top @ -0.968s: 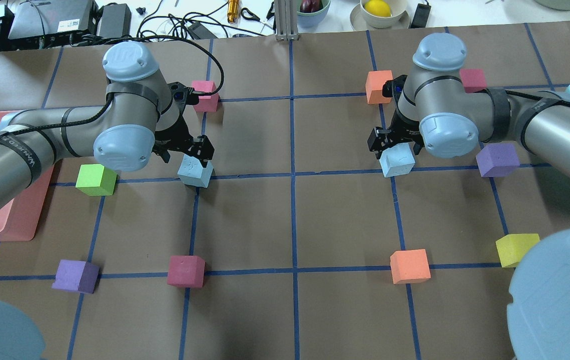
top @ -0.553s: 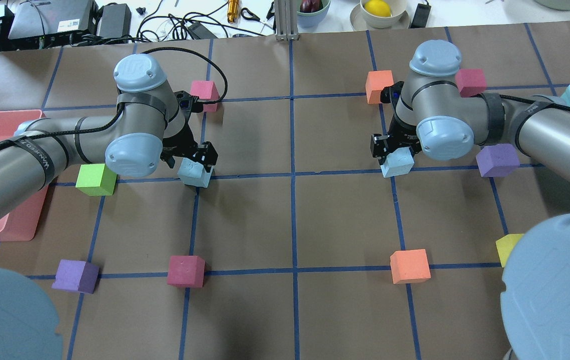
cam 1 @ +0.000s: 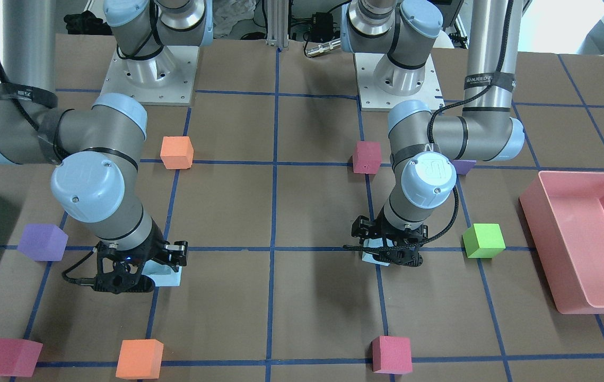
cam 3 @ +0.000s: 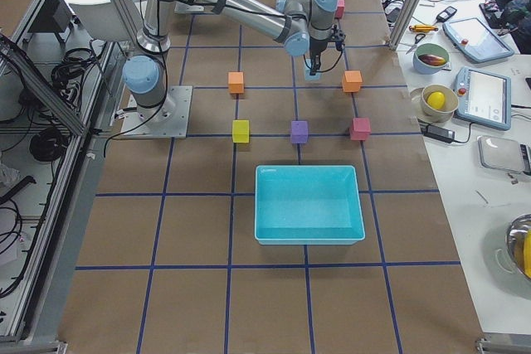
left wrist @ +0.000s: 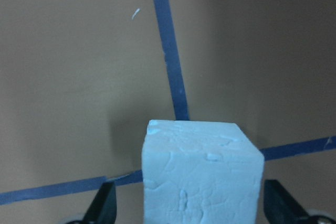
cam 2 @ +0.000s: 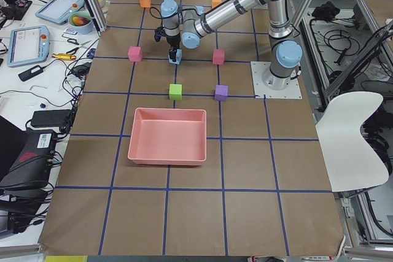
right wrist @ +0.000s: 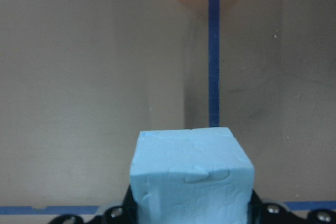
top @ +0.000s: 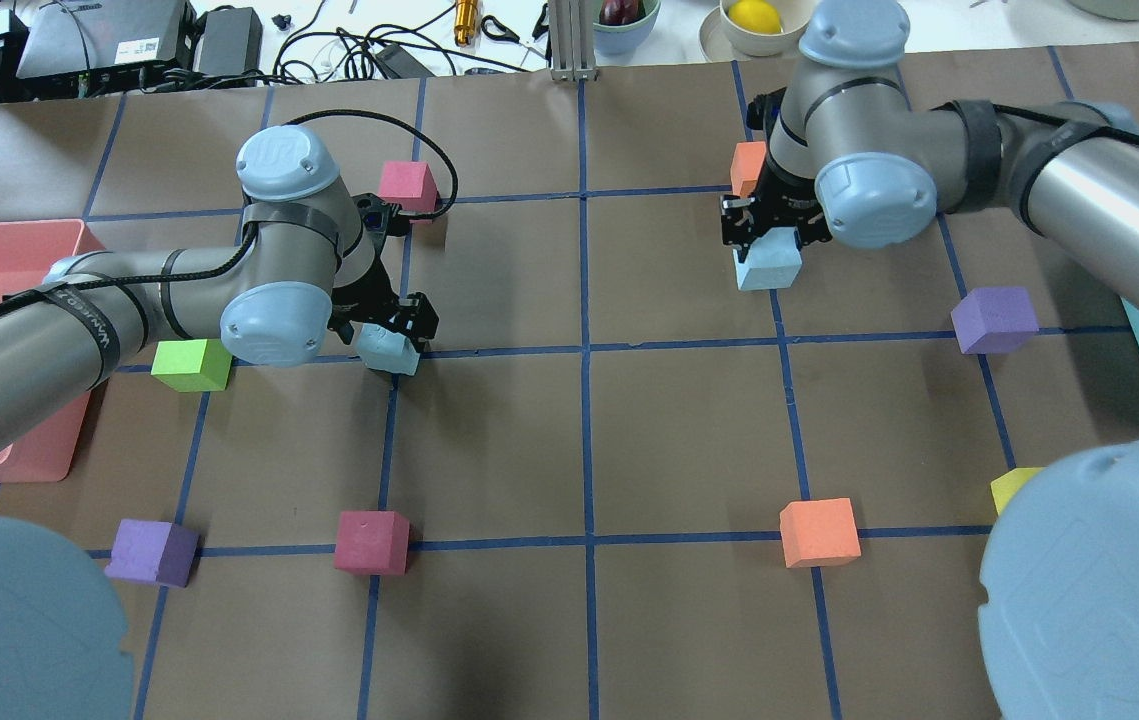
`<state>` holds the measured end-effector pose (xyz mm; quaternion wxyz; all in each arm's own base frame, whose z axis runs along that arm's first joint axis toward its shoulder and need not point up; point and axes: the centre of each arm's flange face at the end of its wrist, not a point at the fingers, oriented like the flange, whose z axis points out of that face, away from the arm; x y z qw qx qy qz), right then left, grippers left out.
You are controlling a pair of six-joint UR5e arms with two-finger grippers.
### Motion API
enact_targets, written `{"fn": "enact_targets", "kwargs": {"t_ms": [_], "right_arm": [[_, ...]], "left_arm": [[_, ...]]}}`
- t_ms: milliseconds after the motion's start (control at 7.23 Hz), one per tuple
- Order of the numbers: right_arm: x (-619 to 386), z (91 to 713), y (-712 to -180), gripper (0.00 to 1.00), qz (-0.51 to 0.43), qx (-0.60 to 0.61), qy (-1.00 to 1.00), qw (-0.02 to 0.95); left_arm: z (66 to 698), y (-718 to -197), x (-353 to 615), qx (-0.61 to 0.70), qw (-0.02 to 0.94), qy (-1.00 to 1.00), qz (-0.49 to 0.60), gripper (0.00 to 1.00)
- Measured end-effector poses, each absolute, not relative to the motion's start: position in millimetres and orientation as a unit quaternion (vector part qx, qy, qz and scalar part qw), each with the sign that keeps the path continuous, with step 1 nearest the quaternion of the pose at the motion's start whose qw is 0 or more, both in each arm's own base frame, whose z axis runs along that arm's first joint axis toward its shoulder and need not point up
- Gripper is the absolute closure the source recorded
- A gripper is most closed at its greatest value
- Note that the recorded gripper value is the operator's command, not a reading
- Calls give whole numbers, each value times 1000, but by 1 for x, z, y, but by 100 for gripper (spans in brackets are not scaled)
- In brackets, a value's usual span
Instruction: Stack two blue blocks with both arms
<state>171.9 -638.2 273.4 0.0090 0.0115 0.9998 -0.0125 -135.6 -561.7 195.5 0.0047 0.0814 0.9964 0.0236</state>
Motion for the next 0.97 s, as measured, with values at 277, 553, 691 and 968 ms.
{"fn": "enact_targets", "kwargs": {"t_ms": [277, 553, 691, 968], "right_arm": [[242, 273, -684, 100, -28, 25, 999, 16], [304, 255, -714, 100, -38, 45, 998, 31], [322, 241, -719, 100, -34, 52, 997, 37], [337, 218, -721, 100, -23, 58, 997, 39]], "left_arm": [[192, -558, -136, 80, 4, 996, 27, 57], [193, -558, -137, 83, 4, 996, 25, 100], [194, -559, -136, 84, 4, 996, 23, 100], [197, -560, -136, 84, 5, 996, 20, 100]]}}
